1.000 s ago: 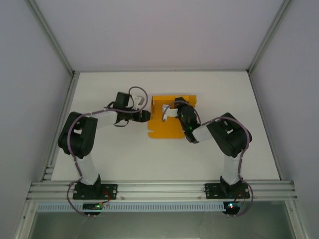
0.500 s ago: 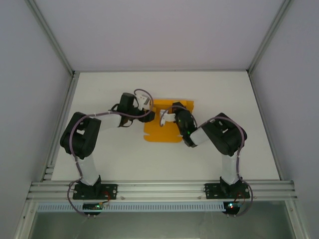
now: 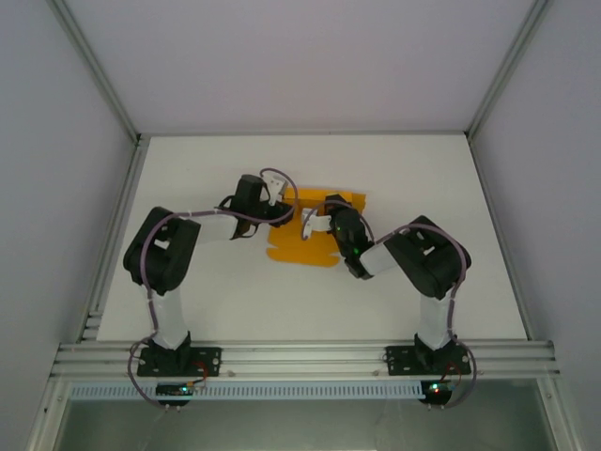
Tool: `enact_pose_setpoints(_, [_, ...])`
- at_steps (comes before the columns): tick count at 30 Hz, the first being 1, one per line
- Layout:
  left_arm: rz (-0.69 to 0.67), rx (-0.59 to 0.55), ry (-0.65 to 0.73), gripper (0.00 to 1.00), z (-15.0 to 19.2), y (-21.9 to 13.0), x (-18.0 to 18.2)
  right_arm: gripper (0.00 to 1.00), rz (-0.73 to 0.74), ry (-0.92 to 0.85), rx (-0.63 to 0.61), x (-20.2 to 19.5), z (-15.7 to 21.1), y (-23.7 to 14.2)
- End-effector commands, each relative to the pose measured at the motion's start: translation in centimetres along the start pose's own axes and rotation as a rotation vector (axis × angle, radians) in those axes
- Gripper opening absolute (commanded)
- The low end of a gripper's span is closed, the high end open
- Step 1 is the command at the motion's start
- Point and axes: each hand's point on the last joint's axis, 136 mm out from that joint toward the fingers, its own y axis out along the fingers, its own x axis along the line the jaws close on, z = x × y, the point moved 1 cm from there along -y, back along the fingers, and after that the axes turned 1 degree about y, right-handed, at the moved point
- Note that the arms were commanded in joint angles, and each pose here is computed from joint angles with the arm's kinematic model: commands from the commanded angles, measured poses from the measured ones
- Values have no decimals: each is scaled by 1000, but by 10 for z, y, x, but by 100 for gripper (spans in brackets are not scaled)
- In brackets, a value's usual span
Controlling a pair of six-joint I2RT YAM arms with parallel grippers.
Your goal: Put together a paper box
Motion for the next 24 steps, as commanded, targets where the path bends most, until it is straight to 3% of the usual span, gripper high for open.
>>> enact_pose_setpoints(1, [-71,-119,-7,32,-26,5,8,0,-244,-67,-84,65,-13,-16])
enact_pose_setpoints(12, [-167,-220,-14,17,-36,10,3,0,-383,-40,-72,81,-14,-21])
enact_pose_setpoints(15, [-258,-239,-52,0,-40,9,12,0,-405,-30,-69,83,-14,-23])
enact_pose_setpoints(22, [-396,-224,-160,0,-29,6,26,0,-447,-23,-53,89,-11,-25])
enact_pose_setpoints(24, [-395,-201,-163,10,-22,10,27,0,-469,-21,-52,92,-10,-27])
